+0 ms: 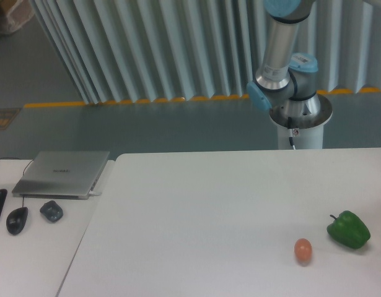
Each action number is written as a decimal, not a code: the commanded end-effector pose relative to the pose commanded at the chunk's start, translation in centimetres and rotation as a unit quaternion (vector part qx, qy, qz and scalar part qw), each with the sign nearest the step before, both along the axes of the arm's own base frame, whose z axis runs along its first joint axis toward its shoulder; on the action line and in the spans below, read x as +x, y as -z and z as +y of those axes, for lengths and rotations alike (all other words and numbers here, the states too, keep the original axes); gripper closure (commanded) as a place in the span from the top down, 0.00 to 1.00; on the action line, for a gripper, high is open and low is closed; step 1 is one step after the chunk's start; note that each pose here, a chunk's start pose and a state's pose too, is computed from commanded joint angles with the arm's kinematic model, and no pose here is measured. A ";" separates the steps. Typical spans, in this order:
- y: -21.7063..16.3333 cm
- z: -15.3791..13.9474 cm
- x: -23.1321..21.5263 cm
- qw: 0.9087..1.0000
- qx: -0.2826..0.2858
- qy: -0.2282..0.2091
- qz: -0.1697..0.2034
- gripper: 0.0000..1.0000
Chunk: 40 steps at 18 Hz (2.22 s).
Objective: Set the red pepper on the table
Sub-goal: 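Bring the gripper holding a red pepper down beside the green pepper, then lower the red pepper onto the table between the orange egg and green pepper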
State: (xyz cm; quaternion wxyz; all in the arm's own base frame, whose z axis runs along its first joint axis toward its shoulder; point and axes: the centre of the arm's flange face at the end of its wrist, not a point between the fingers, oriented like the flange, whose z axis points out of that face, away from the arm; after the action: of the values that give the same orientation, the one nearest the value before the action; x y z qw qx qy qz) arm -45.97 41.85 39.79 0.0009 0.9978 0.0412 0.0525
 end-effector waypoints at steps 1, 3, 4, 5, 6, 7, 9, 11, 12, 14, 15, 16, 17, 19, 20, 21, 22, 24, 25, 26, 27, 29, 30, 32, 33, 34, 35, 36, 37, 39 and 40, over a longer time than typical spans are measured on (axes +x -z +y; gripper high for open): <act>0.4 1.2 1.4 1.000 -0.004 0.016 -0.007 0.34; 1.0 3.9 4.5 0.999 -0.009 0.047 -0.018 0.34; 1.0 4.6 5.3 0.998 -0.008 0.056 -0.020 0.34; 0.8 5.8 6.8 0.997 0.001 0.069 -0.024 0.34; 0.8 6.6 7.7 0.997 0.007 0.076 -0.029 0.34; 0.7 7.2 8.4 0.996 0.015 0.078 -0.033 0.34; 1.4 8.0 9.5 0.995 0.014 0.085 -0.041 0.34; 2.3 9.6 11.6 0.994 0.009 0.098 -0.047 0.34; 3.4 10.1 12.6 0.993 0.001 0.100 -0.055 0.34; 5.2 11.2 14.2 0.991 -0.008 0.115 -0.065 0.34; 5.7 11.5 14.7 0.990 -0.011 0.120 -0.066 0.34; 6.0 11.7 15.0 0.990 -0.012 0.123 -0.068 0.34; 6.5 11.9 15.0 0.990 -0.014 0.125 -0.071 0.34; 7.0 12.3 15.3 0.989 -0.014 0.128 -0.069 0.34; 7.5 12.6 15.2 0.990 -0.010 0.128 -0.065 0.34; 8.0 12.9 15.6 0.989 -0.009 0.133 -0.062 0.35; 8.4 12.9 15.7 0.989 -0.008 0.134 -0.060 0.35; 9.2 13.2 15.5 0.990 -0.002 0.135 -0.049 0.36; 9.3 13.3 15.4 0.990 0.000 0.135 -0.047 0.36; 9.3 13.3 15.3 0.990 0.001 0.137 -0.046 0.36; 9.3 13.4 15.3 0.989 0.004 0.138 -0.044 0.36; 9.8 13.5 15.1 0.989 0.002 0.138 -0.043 0.37; 9.7 13.5 15.1 0.990 0.002 0.138 -0.043 0.38; 9.8 13.5 15.1 0.990 0.001 0.137 -0.043 0.56; 9.7 13.5 15.0 0.990 0.001 0.138 -0.040 0.77; 9.7 13.4 14.9 0.990 -0.005 0.137 -0.036 1.00; 9.7 13.3 14.9 0.990 -0.011 0.136 -0.032 1.00; 9.7 13.2 14.8 0.991 -0.019 0.131 -0.027 1.00; 9.8 13.2 14.8 0.991 -0.023 0.127 -0.023 1.00; 10.4 13.4 15.0 0.991 -0.027 0.129 -0.026 1.00; 10.4 13.5 15.3 0.990 -0.028 0.134 -0.025 1.00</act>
State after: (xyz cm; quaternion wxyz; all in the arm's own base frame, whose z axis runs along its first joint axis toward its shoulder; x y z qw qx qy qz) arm -30.64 55.39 29.37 0.0365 0.9923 -0.0910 0.0760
